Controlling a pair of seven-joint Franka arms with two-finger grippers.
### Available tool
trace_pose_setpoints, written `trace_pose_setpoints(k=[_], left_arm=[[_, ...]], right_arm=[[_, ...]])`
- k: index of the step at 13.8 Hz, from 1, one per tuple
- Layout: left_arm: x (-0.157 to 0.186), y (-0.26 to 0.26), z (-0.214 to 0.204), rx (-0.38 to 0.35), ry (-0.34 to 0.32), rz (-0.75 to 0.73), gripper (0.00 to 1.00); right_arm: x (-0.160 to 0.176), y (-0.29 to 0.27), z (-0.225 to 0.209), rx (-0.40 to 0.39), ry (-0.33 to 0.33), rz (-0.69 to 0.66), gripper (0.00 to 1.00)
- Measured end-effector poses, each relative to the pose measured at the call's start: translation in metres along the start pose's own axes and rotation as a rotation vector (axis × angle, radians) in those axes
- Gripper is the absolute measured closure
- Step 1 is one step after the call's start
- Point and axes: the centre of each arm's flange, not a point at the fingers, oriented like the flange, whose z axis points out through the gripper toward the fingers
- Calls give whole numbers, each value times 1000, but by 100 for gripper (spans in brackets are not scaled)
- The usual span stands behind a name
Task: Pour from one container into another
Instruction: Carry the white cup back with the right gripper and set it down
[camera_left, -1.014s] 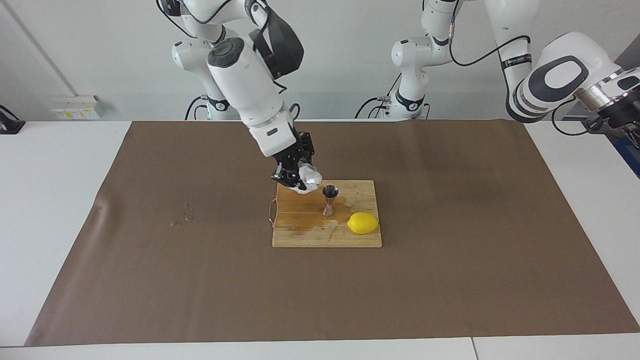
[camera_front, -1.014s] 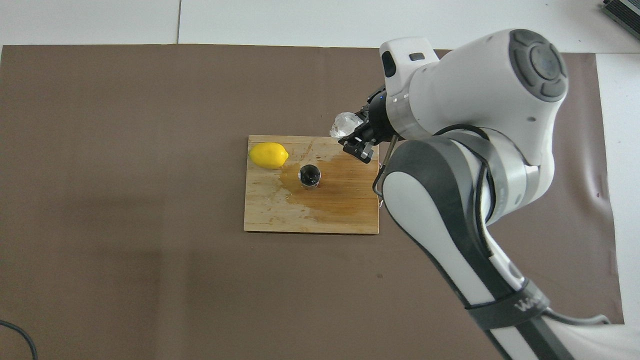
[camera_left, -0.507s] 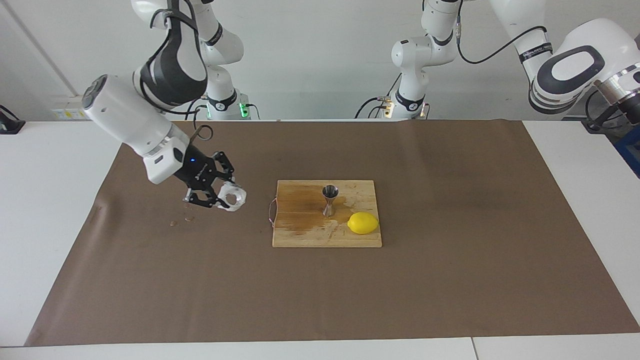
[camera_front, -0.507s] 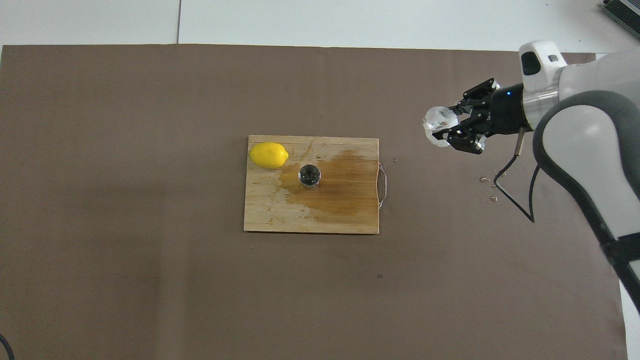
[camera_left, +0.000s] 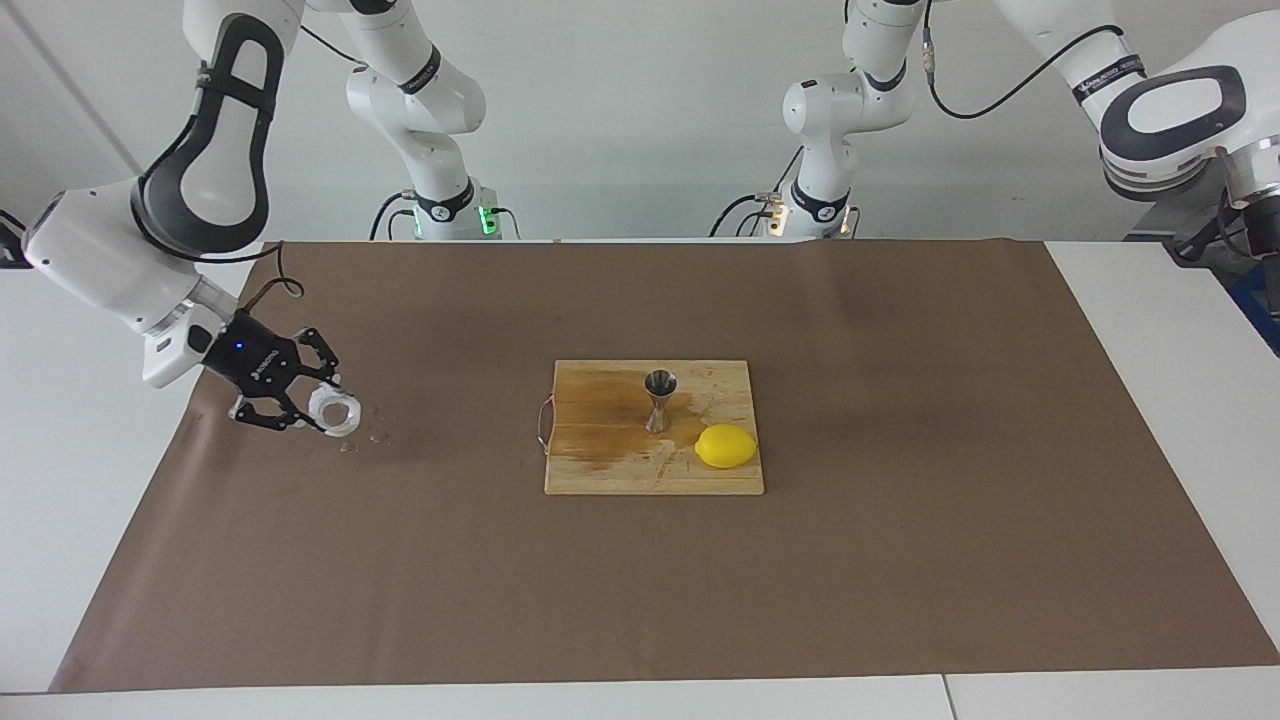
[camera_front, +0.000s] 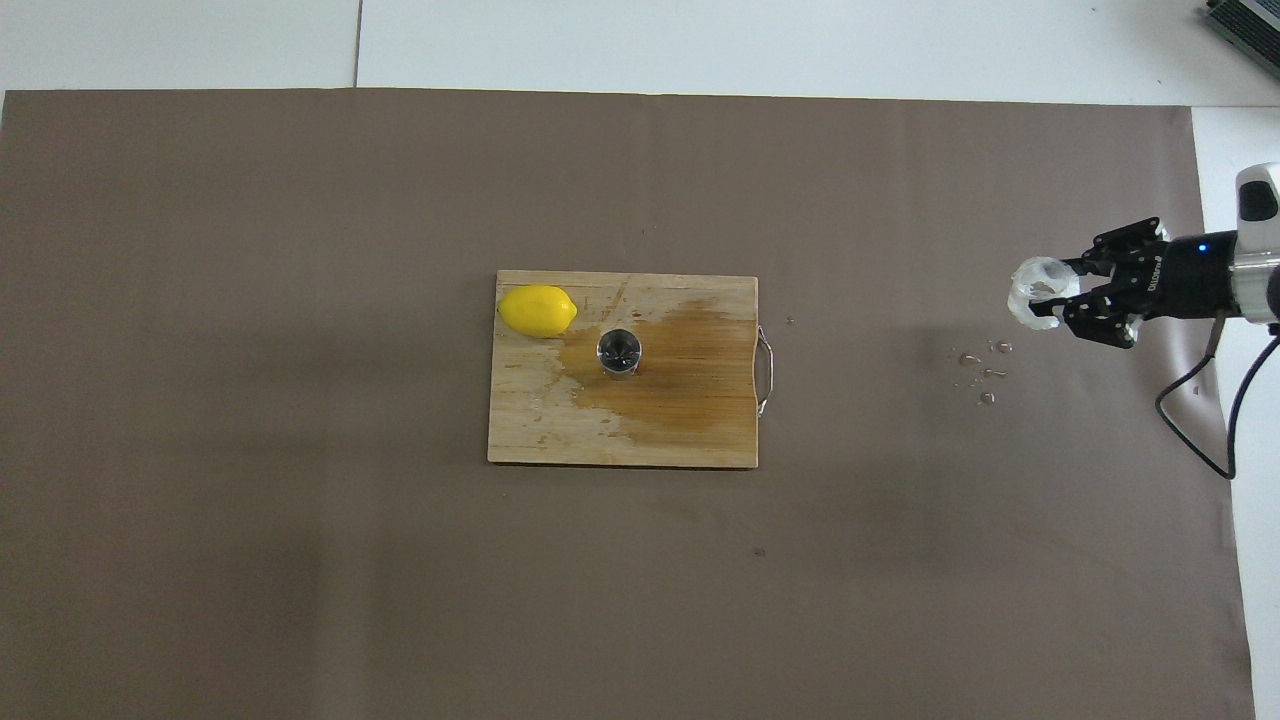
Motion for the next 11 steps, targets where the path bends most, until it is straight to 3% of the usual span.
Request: trace_pose_setpoints(k=[4, 7, 11], left_arm=[[-7, 9, 6, -2, -178, 113, 0], [-17, 21, 7, 1, -340, 156, 0], [-32, 37, -1, 40, -503, 212, 0]], right_arm=[[-62, 24, 19, 15, 113, -21, 51], [-106, 39, 61, 39, 213, -61, 51], [-103, 36, 83, 81, 252, -65, 51]])
